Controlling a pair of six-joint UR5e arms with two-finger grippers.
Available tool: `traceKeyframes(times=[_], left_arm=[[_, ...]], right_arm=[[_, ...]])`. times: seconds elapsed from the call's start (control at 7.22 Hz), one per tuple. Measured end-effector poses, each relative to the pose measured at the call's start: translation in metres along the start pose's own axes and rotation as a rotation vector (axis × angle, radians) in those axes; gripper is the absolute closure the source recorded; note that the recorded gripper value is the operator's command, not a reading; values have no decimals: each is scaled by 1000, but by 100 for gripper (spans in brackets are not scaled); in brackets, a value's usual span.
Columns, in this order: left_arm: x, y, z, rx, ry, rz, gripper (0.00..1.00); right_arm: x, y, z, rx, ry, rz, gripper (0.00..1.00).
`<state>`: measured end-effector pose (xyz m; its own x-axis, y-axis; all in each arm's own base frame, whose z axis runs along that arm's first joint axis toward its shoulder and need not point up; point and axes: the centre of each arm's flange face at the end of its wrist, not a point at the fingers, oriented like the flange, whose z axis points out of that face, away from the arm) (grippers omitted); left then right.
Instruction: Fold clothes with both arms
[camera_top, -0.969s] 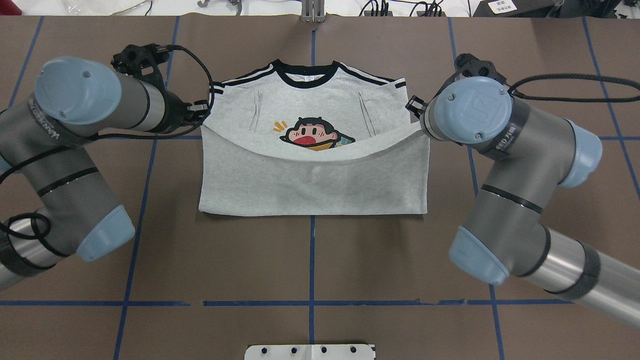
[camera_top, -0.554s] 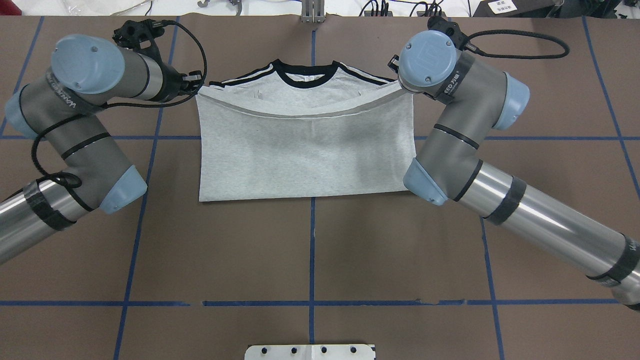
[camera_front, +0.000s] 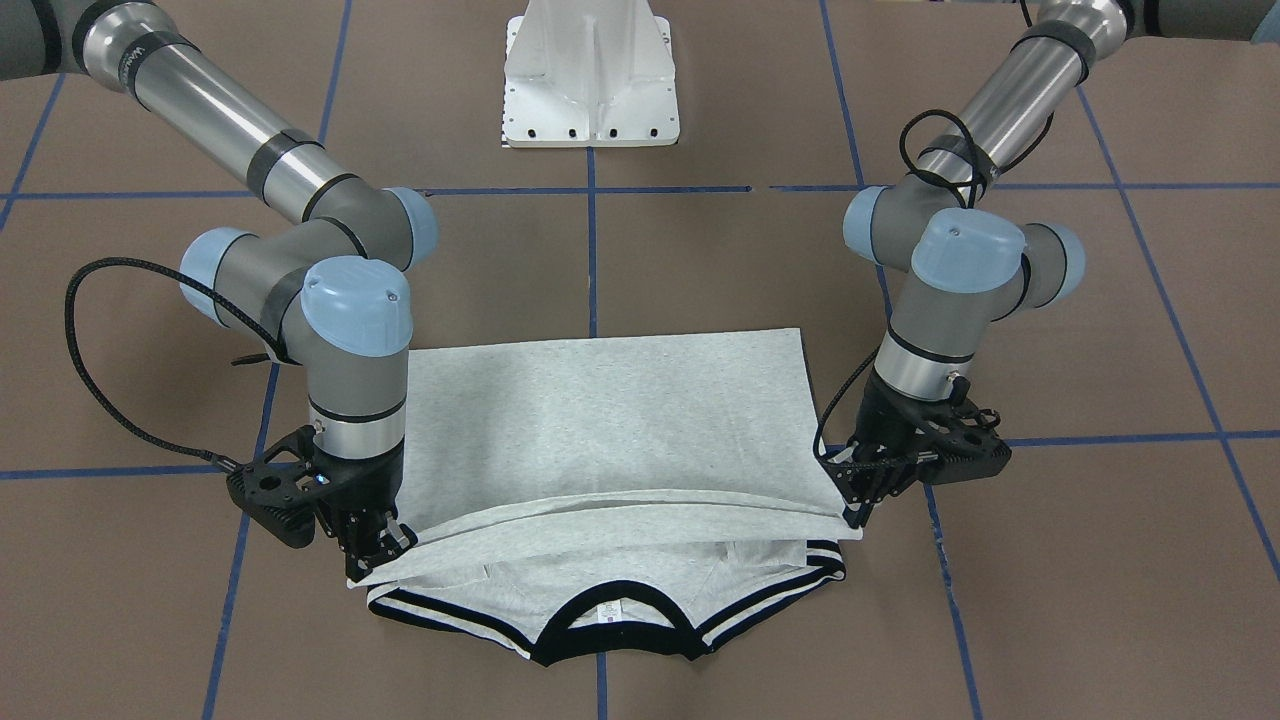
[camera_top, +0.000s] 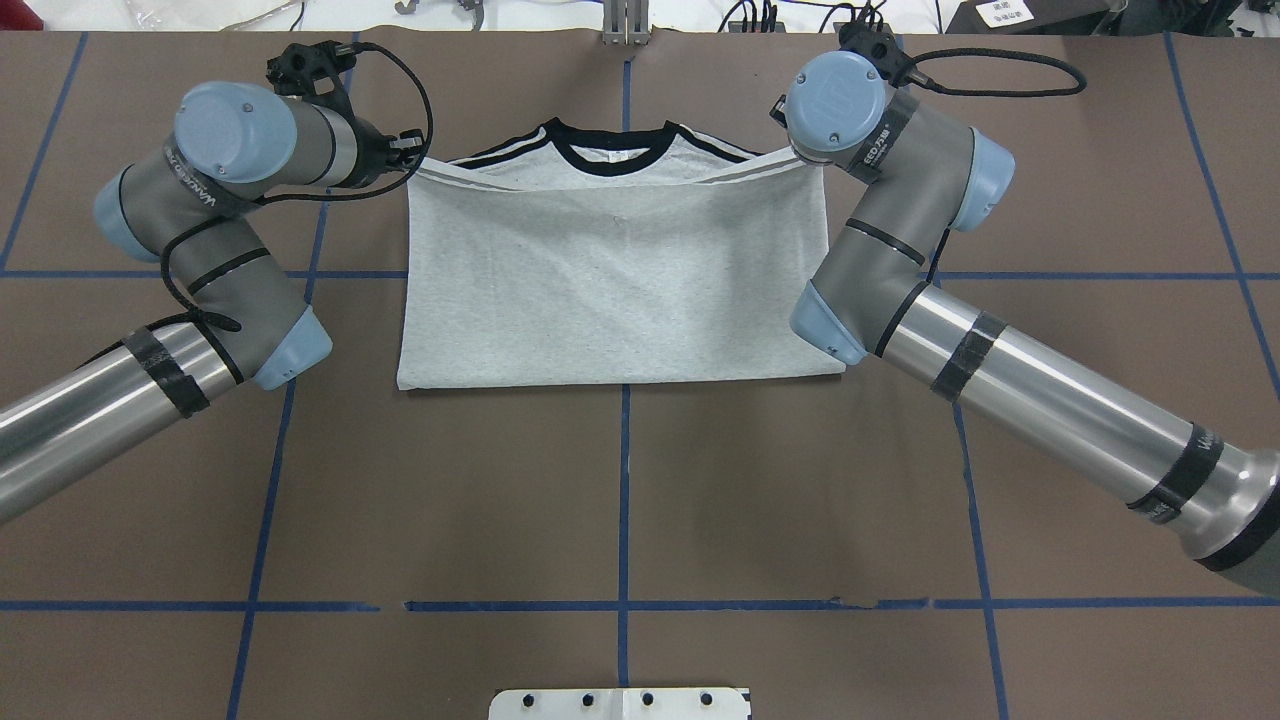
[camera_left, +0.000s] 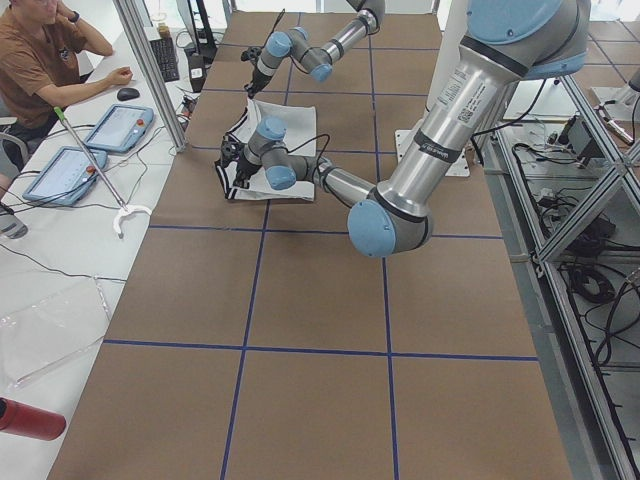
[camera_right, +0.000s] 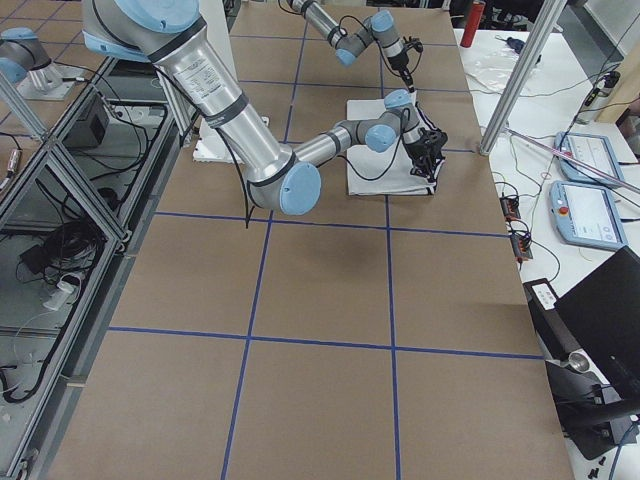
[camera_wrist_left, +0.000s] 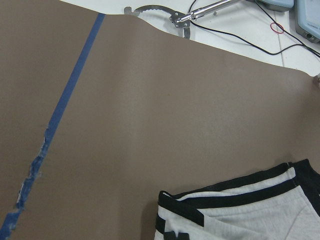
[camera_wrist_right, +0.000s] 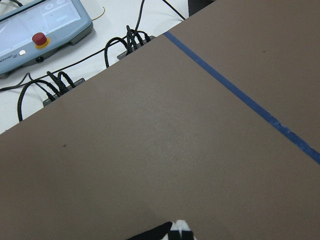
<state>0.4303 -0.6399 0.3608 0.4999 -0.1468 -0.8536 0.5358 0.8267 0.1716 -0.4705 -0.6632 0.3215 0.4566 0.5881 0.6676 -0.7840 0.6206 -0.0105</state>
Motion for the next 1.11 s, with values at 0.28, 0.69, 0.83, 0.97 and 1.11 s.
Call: traceKeyframes(times=[0.28,0.69,0.83,0.97,1.11], left_arm=[[2,-3,11,1,-11,-1,61],[-11,-16,12,15,-14,68,55],[-11,-18,10,17,-6,77,56],[-10,-18,6,13,5,80,56],[-9,-16,1,-2,18,80,56]], right_arm=[[-1,-8,2,5,-4,7,30],[-4,-49,-11,-29,-69,47,23],[3,-43,-25,-71,-98,53,21],[26,-19,-37,-117,-118,58,20],[55,13,-50,-163,-131,81,20]])
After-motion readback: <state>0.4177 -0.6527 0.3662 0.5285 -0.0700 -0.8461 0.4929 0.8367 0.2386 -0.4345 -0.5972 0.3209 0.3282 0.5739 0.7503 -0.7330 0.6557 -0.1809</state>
